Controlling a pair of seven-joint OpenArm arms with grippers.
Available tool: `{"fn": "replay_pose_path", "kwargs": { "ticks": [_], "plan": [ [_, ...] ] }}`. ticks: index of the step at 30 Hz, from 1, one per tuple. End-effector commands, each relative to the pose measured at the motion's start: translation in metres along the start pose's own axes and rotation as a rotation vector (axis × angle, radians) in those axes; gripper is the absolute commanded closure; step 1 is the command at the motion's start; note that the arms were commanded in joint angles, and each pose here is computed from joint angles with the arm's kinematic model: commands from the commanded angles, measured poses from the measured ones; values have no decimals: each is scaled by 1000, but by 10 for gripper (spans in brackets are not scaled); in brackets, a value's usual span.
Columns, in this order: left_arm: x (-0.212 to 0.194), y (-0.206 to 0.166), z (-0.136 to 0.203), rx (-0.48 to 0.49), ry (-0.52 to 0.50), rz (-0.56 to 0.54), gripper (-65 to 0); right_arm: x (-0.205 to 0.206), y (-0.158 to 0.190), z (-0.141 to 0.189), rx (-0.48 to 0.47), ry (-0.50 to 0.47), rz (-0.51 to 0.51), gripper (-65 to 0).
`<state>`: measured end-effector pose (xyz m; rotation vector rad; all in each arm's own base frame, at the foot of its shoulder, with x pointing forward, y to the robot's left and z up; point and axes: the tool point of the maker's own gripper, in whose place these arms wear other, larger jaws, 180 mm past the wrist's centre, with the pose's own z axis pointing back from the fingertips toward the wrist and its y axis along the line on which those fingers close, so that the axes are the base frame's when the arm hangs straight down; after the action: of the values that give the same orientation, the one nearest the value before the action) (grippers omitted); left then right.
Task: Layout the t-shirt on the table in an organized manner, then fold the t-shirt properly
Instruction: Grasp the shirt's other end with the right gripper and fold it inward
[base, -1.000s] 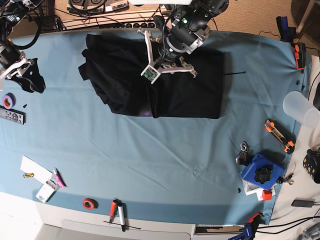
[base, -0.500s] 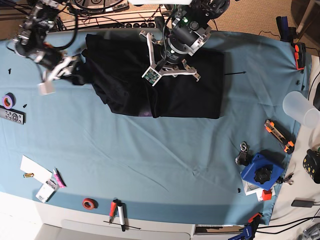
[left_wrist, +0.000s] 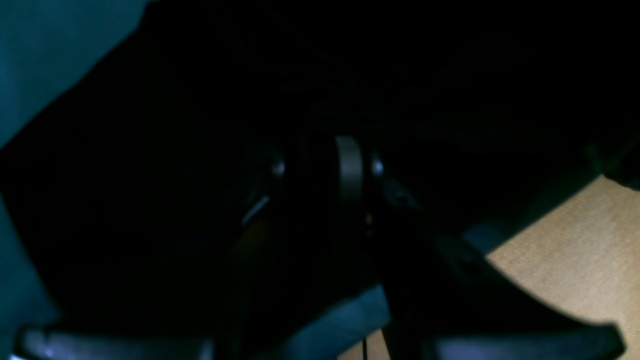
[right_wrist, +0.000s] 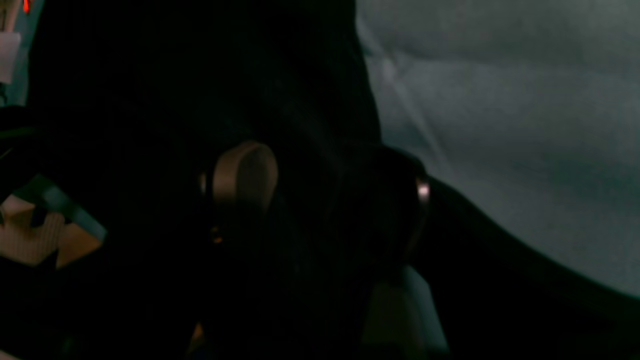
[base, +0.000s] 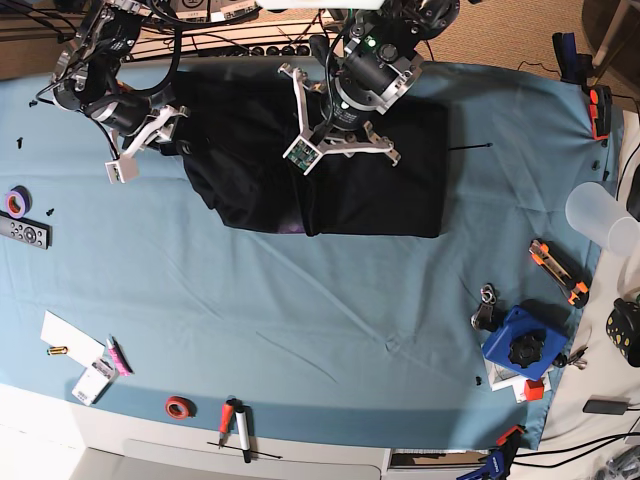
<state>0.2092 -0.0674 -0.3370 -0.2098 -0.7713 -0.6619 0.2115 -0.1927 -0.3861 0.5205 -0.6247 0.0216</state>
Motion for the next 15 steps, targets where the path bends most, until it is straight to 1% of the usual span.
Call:
{"fn": "replay_pose_path", "kwargs": {
  "ticks": [1, 4, 6, 8, 11, 12, 15],
  "plan": [
    [13, 0, 4, 2, -49, 3, -123, -11, 3, -6, 13, 50, -4, -356],
    [13, 0, 4, 1, -48, 4, -123, -26, 13, -21, 64, 104, -18, -335],
    [13, 0, 4, 1, -47, 4, -123, -35, 21, -29, 95, 138, -17, -273],
    [13, 0, 4, 1, -47, 3, -123, -39, 29, -33, 116, 162, -5, -191],
    [13, 0, 4, 2, -47, 3, -123, -38, 32, -35, 124, 165, 4, -23],
    [13, 0, 4, 2, -47, 3, -123, -36, 31, -35, 121, 161, 8, 0],
    [11, 0, 4, 2, -41, 1, -122, -20, 21, -31, 94, 120, 28, 0]
  ]
}}
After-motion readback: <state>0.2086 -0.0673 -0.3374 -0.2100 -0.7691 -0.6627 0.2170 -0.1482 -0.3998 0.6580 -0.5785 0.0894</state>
